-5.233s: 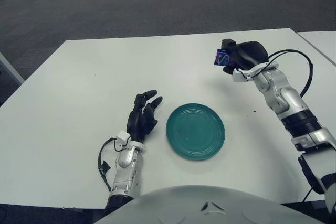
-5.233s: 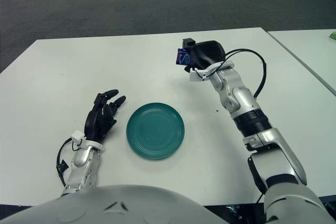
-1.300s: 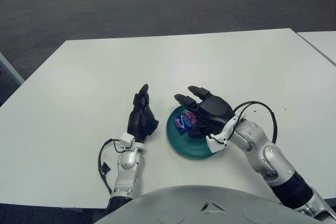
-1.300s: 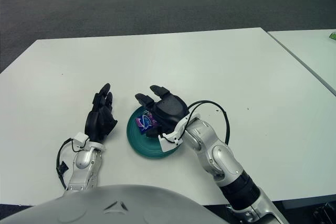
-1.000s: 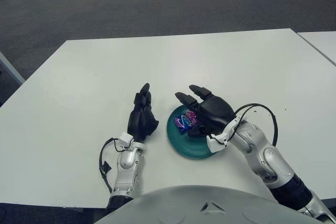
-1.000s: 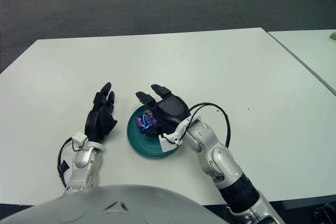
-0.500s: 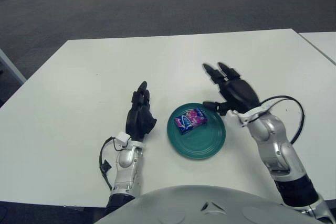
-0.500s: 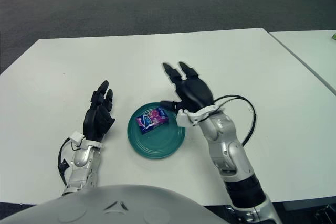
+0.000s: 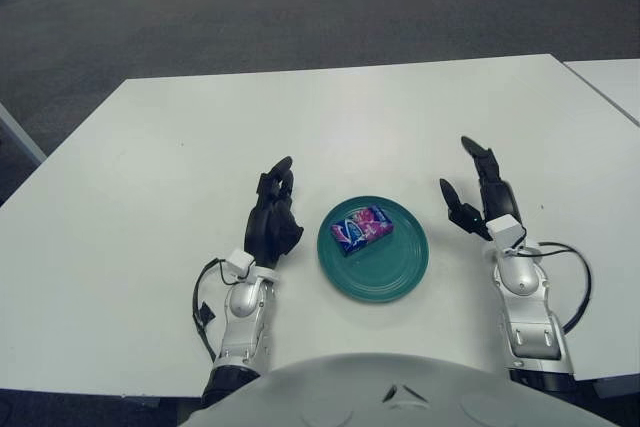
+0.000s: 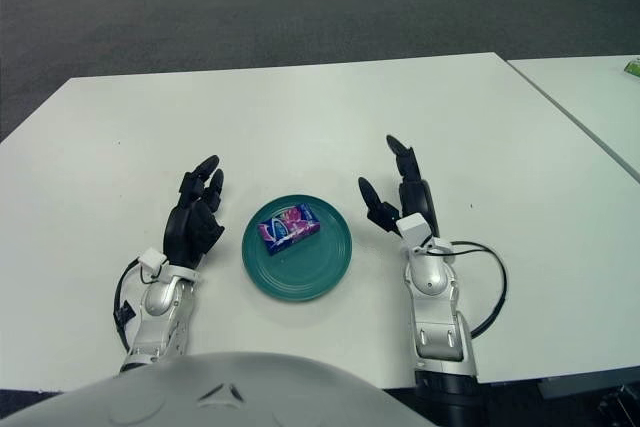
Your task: Put the gum into the plate.
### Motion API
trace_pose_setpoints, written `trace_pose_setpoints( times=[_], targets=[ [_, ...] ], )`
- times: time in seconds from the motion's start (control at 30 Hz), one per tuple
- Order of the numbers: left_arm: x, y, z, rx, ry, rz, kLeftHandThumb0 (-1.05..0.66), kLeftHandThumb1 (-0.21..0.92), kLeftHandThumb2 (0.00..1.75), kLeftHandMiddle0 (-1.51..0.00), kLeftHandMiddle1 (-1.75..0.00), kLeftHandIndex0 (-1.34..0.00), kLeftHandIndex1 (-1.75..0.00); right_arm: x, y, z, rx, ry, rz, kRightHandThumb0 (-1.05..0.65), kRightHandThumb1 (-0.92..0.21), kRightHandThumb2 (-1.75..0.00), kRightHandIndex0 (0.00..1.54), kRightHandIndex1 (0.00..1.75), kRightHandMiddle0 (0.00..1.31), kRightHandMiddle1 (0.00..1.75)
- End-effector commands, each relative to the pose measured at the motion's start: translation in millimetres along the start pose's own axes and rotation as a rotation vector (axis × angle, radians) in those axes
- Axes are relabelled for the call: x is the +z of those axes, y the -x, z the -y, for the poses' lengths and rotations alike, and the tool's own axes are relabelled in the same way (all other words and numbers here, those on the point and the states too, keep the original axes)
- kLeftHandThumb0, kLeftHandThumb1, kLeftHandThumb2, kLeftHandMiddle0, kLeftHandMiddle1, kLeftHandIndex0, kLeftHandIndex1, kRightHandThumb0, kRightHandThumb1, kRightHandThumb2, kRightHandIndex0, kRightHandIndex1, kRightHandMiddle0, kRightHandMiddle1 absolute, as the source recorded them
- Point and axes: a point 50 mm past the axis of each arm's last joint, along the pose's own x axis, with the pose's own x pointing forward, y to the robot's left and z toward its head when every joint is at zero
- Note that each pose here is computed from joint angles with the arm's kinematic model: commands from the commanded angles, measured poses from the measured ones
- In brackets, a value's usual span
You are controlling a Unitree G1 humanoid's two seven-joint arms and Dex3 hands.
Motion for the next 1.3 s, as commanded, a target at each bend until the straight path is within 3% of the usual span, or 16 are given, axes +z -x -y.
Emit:
trace_pose_setpoints(
  times=[0.0, 0.4, 0.57, 1.27],
  targets=[
    [-27.4, 28.6, 1.5, 0.037, 0.022, -0.166, -1.05, 0.92, 0.97, -0.28, -0.04, -0.02, -1.04, -1.5, -2.7, 1.8, -0.025, -0.068, -0.013, -1.05, -0.92, -0.67, 0.09, 0.03, 0.00, 0.72],
    [-32.4, 38.3, -13.0, 0.062, -0.035, -0.282, -0.97, 0.92, 0.99, -0.37, -0.08, -0.01, -1.01, -20.7, 12.4, -10.5, -0.011, -0.078, -0.087, -1.05, -0.92, -0.78, 0.13, 0.03, 0.00, 0.73],
    [-30.2, 44.4, -19.2, 0.081, -0.025, -0.314, -0.93, 0.92, 0.97, -0.39, -0.09, 0.00, -1.01, -36.9, 18.0, -21.0, -0.002, -0.108, -0.165, -1.04, -0.92, -0.81, 0.14, 0.02, 0.00, 0.69],
    [-8.4, 55.3, -28.0, 0.136, -0.160, -0.254, -0.82, 0.92, 0.91, -0.40, -0.08, 0.00, -0.92, -48.9, 31.0, -47.5, -0.008, -0.244, -0.270, -0.83, -0.92, -0.85, 0.26, 0.05, 0.00, 0.68]
  ],
)
